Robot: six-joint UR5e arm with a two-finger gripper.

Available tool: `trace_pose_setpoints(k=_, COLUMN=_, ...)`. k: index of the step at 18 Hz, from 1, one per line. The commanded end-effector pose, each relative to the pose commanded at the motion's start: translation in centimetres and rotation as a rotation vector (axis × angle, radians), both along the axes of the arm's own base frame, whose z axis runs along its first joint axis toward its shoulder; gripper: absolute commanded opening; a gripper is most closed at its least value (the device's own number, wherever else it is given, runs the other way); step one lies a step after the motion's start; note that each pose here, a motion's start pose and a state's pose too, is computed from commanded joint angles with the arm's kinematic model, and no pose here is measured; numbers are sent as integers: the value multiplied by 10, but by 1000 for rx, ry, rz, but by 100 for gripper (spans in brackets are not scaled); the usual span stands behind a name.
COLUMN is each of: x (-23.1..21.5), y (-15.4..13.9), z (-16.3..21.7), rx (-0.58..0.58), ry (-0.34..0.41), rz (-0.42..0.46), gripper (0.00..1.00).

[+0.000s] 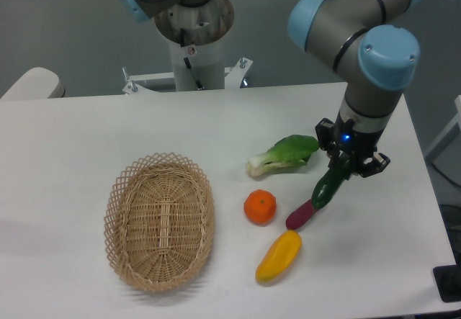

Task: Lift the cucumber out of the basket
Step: 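Lift the cucumber out of the basket and carry it toward the sweet potato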

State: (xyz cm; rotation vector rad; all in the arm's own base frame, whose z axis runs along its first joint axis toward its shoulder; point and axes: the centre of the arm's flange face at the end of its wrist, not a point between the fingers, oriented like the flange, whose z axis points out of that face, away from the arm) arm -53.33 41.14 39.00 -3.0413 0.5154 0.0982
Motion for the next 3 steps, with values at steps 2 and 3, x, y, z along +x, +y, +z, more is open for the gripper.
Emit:
trace_pose_setpoints(k=2, x=0, y=0, z=0, rx=1, ry=1, rz=0, gripper=32)
trace_pose_setpoints(k=3, x=0, y=0, z=0, rx=1, ry=1, rz=0, gripper=32)
